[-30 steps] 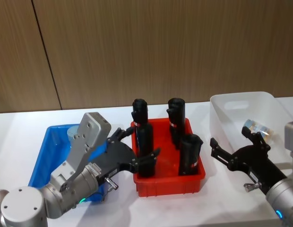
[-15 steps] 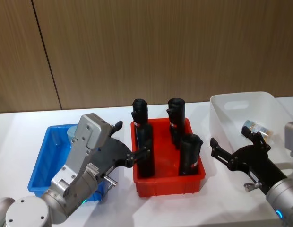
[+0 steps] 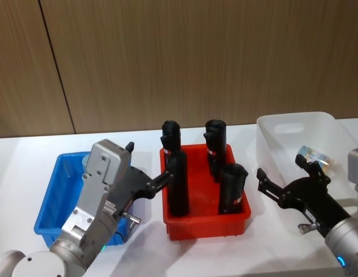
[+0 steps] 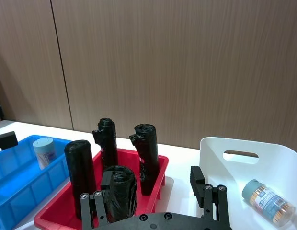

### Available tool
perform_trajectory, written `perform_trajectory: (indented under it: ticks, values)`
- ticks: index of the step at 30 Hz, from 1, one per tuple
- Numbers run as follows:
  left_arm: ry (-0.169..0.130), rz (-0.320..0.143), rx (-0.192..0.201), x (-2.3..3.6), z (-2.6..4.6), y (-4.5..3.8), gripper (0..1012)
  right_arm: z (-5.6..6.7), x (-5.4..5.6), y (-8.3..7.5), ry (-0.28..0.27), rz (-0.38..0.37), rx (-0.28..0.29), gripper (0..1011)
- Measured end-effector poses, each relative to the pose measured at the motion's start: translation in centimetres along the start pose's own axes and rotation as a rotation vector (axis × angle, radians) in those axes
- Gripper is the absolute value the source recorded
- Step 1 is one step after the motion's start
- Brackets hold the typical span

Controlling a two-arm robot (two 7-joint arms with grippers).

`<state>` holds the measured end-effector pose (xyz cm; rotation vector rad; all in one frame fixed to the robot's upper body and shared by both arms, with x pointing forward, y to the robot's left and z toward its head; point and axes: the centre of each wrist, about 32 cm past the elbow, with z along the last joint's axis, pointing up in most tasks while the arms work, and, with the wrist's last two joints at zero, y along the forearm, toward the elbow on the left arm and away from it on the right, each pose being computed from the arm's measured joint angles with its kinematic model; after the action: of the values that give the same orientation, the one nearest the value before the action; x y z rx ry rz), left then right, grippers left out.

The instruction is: Pick the cotton swabs from the blue box and place them into the white box.

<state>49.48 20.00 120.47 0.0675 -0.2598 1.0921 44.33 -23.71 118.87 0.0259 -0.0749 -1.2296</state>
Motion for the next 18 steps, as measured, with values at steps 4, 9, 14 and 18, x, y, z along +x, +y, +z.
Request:
perform_trajectory:
  ticks: [4,9,14,18]
  values:
    - [-0.002,0.021,-0.004,-0.22,0.03,0.13,1004,0.0,0.0,0.0,0.0,0.0,0.0,1001]
    - [-0.004,0.031,-0.005,-0.3,0.05,0.19,1004,0.0,0.0,0.0,0.0,0.0,0.0,1001]
    - [-0.004,0.031,-0.005,-0.3,0.05,0.19,1004,0.0,0.0,0.0,0.0,0.001,0.0,1001]
    - [-0.004,0.032,-0.006,-0.3,0.05,0.19,1004,0.0,0.02,0.01,0.002,0.004,0.0,1001]
